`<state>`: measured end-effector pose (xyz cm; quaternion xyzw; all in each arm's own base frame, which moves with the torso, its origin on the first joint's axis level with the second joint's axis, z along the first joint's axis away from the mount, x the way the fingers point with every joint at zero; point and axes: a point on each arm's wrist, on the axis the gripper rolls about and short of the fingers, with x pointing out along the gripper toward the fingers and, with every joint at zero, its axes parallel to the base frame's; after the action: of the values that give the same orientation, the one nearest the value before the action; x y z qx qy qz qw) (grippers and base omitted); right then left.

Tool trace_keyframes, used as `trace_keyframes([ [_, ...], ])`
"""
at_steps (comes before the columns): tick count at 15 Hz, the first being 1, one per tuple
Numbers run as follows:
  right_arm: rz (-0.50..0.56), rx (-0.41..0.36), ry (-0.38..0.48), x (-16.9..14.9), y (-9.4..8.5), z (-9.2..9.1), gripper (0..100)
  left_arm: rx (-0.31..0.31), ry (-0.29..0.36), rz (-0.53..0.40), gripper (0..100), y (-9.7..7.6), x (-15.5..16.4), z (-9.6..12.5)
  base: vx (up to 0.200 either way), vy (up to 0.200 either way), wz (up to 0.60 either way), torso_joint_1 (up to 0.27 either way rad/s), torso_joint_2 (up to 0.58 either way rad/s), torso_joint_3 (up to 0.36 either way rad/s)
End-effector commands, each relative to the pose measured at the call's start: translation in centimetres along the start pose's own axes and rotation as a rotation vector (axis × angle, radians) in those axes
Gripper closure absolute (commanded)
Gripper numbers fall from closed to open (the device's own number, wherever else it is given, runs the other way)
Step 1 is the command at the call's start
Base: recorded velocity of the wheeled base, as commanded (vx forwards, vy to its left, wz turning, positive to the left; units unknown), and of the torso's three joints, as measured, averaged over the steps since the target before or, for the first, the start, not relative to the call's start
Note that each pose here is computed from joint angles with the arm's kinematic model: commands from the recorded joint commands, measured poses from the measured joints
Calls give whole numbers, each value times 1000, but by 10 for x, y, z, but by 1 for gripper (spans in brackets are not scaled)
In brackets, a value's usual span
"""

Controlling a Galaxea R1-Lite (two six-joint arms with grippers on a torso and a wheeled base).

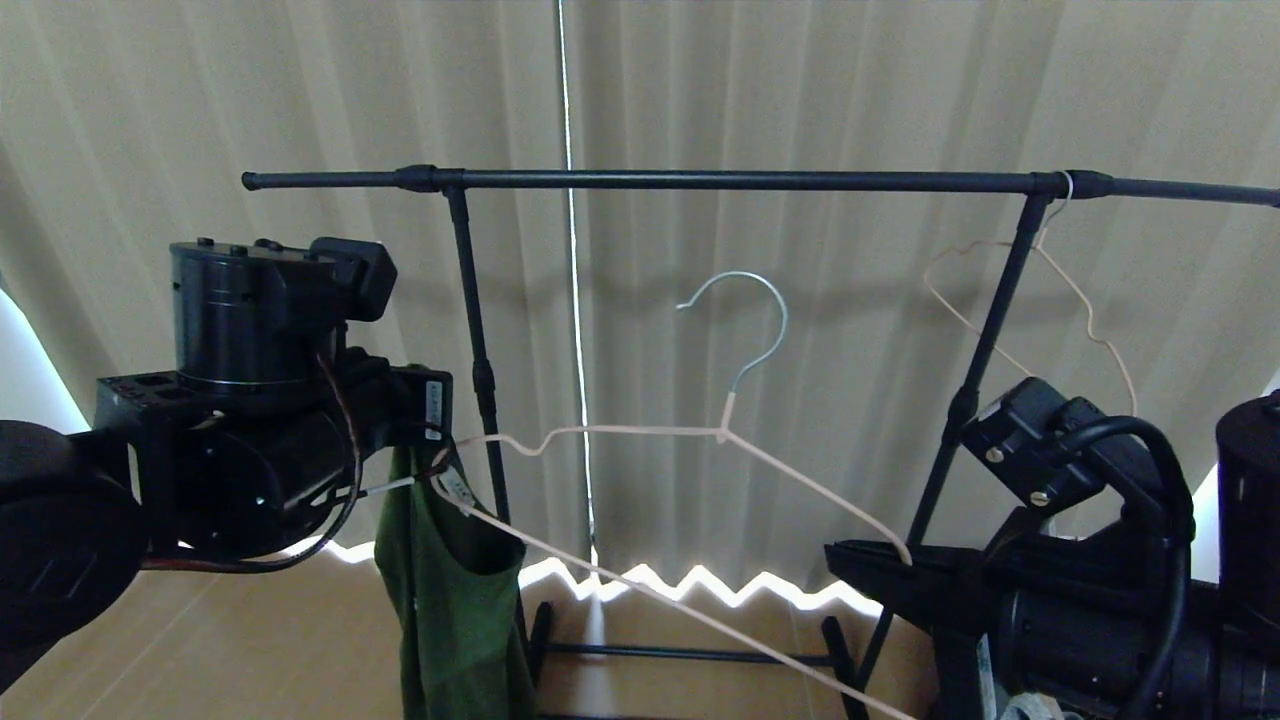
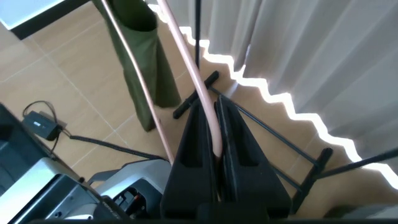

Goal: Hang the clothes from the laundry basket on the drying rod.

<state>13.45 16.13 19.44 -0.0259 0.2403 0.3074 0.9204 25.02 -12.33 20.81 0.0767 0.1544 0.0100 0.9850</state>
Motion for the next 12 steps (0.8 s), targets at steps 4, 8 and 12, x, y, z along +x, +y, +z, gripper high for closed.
trace_keyframes([
  [4, 2, 1, 12, 11, 5, 4, 100, 6, 4, 8, 100, -2, 1, -1, 0, 0, 0, 0, 0, 0],
  [8, -3, 13, -23, 27, 9, 13, 100, 6, 3, 20, 100, -2, 1, -1, 0, 0, 0, 0, 0, 0],
  [12, -14, 19, -38, 38, 9, 13, 100, 4, 2, 24, 100, -1, 0, -1, 0, 0, 0, 0, 0, 0],
])
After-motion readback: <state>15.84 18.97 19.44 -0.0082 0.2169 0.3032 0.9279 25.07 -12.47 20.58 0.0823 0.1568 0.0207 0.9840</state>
